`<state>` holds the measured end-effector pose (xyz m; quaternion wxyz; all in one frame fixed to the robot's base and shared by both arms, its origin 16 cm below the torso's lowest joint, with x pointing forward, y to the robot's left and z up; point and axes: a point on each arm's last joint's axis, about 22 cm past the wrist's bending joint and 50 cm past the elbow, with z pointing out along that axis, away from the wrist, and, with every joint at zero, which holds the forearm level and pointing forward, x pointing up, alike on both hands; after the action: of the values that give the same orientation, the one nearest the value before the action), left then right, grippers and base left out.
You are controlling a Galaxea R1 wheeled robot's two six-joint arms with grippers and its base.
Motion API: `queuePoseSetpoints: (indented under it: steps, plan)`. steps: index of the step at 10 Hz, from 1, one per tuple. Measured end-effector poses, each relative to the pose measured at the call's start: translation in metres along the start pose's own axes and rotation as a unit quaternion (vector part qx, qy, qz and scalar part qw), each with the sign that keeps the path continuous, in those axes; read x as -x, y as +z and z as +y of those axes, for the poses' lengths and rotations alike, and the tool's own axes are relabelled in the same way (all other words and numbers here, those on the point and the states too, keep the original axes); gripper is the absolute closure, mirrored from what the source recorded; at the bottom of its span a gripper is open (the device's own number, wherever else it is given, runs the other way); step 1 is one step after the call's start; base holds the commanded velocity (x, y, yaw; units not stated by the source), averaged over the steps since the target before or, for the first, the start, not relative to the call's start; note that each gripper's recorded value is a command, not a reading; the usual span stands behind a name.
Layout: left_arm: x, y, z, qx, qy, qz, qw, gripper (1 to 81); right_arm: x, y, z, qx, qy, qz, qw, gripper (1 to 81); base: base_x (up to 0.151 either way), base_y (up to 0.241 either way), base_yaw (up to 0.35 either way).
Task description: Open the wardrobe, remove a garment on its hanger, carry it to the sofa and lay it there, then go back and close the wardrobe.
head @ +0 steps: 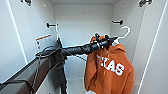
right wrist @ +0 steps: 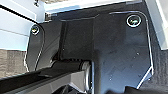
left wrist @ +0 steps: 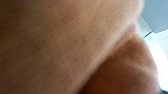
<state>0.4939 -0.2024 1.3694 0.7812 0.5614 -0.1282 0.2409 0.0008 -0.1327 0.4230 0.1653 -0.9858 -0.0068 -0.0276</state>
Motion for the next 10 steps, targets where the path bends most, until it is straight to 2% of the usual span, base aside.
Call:
queuePoseSetpoints:
  steps: [8,10]
  plan:
    - [0.020,0.000,0.001,0.008,-0.012,-0.015,0.9998,81.1,-0.001,0.000,0.000,0.000,-0.002,0.001,1.0000,1.0,-0.118,0.000,0.000]
    - [0.029,-0.003,-0.008,0.007,-0.023,-0.019,0.9995,81.1,-0.001,0.000,0.000,0.000,-0.002,0.001,1.0000,1.0,-0.126,0.000,0.000]
